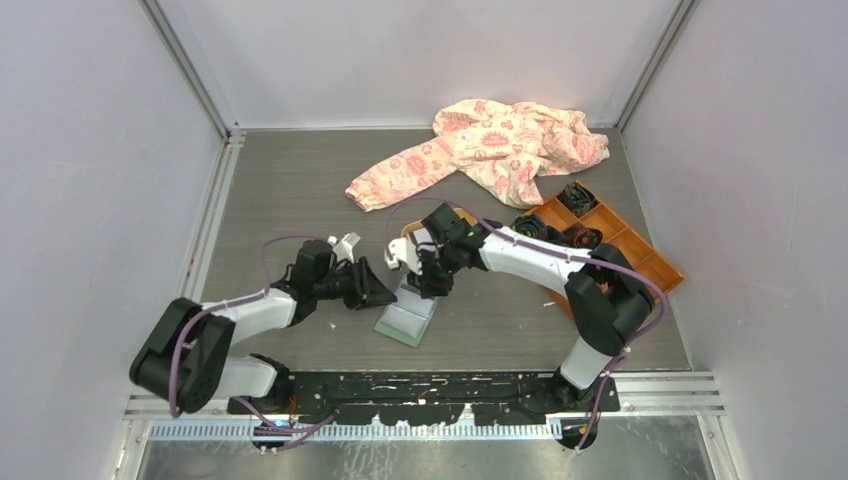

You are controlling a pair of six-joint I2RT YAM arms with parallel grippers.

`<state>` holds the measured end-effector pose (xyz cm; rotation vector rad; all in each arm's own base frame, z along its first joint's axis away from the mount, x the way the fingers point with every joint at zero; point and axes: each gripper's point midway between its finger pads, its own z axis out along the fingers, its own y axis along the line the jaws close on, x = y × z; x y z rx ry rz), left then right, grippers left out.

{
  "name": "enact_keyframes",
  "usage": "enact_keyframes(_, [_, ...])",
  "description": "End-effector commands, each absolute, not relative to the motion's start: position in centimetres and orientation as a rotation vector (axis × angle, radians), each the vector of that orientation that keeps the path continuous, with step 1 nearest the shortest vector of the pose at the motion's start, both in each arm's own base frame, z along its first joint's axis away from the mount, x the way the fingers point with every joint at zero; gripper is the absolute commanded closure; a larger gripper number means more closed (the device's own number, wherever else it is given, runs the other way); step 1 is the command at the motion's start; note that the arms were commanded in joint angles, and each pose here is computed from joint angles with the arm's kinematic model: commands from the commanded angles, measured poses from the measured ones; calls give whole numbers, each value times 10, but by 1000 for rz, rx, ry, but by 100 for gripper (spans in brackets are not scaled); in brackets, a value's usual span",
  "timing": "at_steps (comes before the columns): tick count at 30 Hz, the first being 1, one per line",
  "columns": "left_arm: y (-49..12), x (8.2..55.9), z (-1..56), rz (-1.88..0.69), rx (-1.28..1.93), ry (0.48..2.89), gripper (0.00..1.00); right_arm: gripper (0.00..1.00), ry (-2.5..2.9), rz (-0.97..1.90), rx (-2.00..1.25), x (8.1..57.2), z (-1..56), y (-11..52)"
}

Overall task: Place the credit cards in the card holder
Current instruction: Insert the credit card into the storage box.

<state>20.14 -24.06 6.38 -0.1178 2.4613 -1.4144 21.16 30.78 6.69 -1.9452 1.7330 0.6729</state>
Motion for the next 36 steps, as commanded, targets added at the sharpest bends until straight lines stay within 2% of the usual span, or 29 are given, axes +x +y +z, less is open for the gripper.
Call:
enact_keyframes(1, [-227, 200, 75, -1284, -48, 2454, 68, 63, 1840, 863, -1677, 225, 104, 323])
enact_keyframes(5, [-221, 202, 98, -1249, 1, 2342, 69, 58, 2019, 920, -1525, 236, 98, 327])
enact_keyframes(11, [-204, 204, 114, -1153, -15, 2190, 69, 57, 2177, 923, -1457, 241, 76, 327])
enact_keyframes(16, [-181, 204, 112, -1049, -113, 2114, 41, 57, 2254, 862, -1445, 248, 63, 321])
enact_keyframes(19, [-175, 195, 107, -1047, -142, 2097, 34, 57, 2297, 832, -1450, 250, 54, 317])
enact_keyframes(30, [-181, 163, 79, -1181, -256, 2245, 36, 57, 2380, 795, -1439, 252, 39, 309])
enact_keyframes(36, [-192, 156, 71, -1266, -344, 2308, 36, 61, 2424, 840, -1346, 248, 39, 303])
